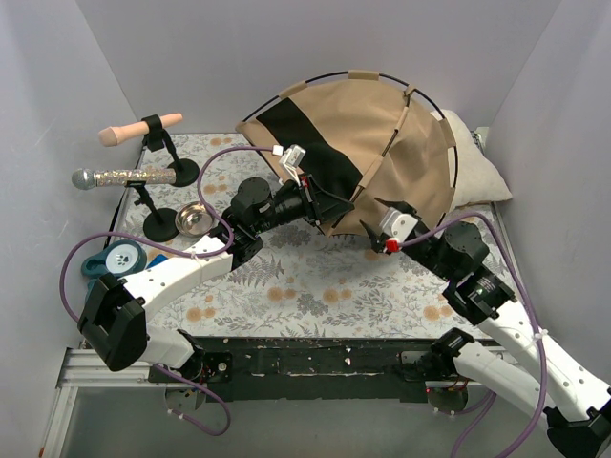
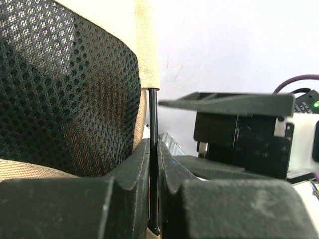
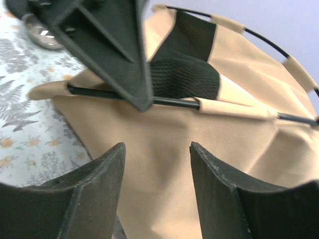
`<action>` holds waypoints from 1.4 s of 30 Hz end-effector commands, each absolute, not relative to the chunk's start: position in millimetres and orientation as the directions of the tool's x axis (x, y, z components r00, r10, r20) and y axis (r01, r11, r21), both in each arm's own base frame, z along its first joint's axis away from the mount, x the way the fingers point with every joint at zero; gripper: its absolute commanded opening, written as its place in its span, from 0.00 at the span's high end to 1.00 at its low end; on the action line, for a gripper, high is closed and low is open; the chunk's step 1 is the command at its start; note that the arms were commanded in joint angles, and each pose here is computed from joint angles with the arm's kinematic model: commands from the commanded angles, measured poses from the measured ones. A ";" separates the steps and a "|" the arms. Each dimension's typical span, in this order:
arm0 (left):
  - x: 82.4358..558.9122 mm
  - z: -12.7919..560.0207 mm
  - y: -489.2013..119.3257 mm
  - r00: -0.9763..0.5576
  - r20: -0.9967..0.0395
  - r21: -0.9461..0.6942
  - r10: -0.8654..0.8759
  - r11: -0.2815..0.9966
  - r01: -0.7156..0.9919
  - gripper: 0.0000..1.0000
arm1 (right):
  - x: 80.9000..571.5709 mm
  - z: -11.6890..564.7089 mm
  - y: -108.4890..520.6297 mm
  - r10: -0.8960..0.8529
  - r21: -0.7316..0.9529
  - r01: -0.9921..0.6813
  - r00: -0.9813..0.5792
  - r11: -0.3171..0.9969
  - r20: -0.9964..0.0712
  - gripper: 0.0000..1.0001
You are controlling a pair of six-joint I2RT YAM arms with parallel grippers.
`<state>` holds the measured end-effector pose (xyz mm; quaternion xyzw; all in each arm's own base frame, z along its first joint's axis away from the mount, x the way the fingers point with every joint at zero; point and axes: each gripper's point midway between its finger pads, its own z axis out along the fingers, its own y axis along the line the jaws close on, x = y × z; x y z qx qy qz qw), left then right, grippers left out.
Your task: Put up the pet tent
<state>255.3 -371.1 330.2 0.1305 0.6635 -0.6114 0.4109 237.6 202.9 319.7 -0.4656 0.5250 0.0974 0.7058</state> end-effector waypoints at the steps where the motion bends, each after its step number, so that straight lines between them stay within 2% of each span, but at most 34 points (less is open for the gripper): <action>1: 259.4 331.6 -364.6 -0.619 -0.707 -0.702 -0.342 0.240 0.670 1.00 | 216.8 317.4 225.8 -0.283 -0.636 -0.658 0.571 0.403 -0.771 0.41; 6: 258.1 330.9 -364.6 -0.618 -0.711 -0.699 -0.336 0.238 0.674 1.00 | 207.5 310.7 246.3 -0.244 -0.661 -0.698 0.615 0.274 -0.750 0.43; 10: 257.9 332.9 -364.1 -0.614 -0.712 -0.697 -0.340 0.236 0.678 1.00 | 215.2 297.8 250.4 -0.282 -0.679 -0.694 0.619 0.240 -0.733 0.38; 12: 257.1 332.4 -363.6 -0.615 -0.712 -0.697 -0.339 0.236 0.677 1.00 | 225.4 295.4 249.6 -0.311 -0.698 -0.668 0.626 0.259 -0.715 0.39; 19: 255.0 331.0 -362.9 -0.620 -0.708 -0.701 -0.339 0.233 0.674 1.00 | 244.7 309.7 247.1 -0.333 -0.720 -0.604 0.638 0.342 -0.694 0.95; 20: 256.4 329.7 -362.9 -0.619 -0.708 -0.701 -0.339 0.236 0.672 1.00 | 246.1 311.2 246.8 -0.334 -0.715 -0.604 0.633 0.351 -0.699 0.99; 28: 262.2 315.8 -360.3 -0.597 -0.727 -0.684 -0.340 0.280 0.673 1.00 | 230.4 330.3 246.4 -0.253 -0.672 -0.639 0.627 0.374 -0.737 0.99; 35: 266.0 305.1 -353.0 -0.557 -0.756 -0.652 -0.342 0.328 0.683 1.00 | 215.5 328.4 242.0 -0.225 -0.601 -0.710 0.559 0.368 -0.798 0.99; 42: 265.9 308.7 -353.7 -0.526 -0.782 -0.619 -0.335 0.316 0.719 1.00 | 200.8 319.9 242.4 -0.195 -0.491 -0.800 0.451 0.345 -0.871 0.99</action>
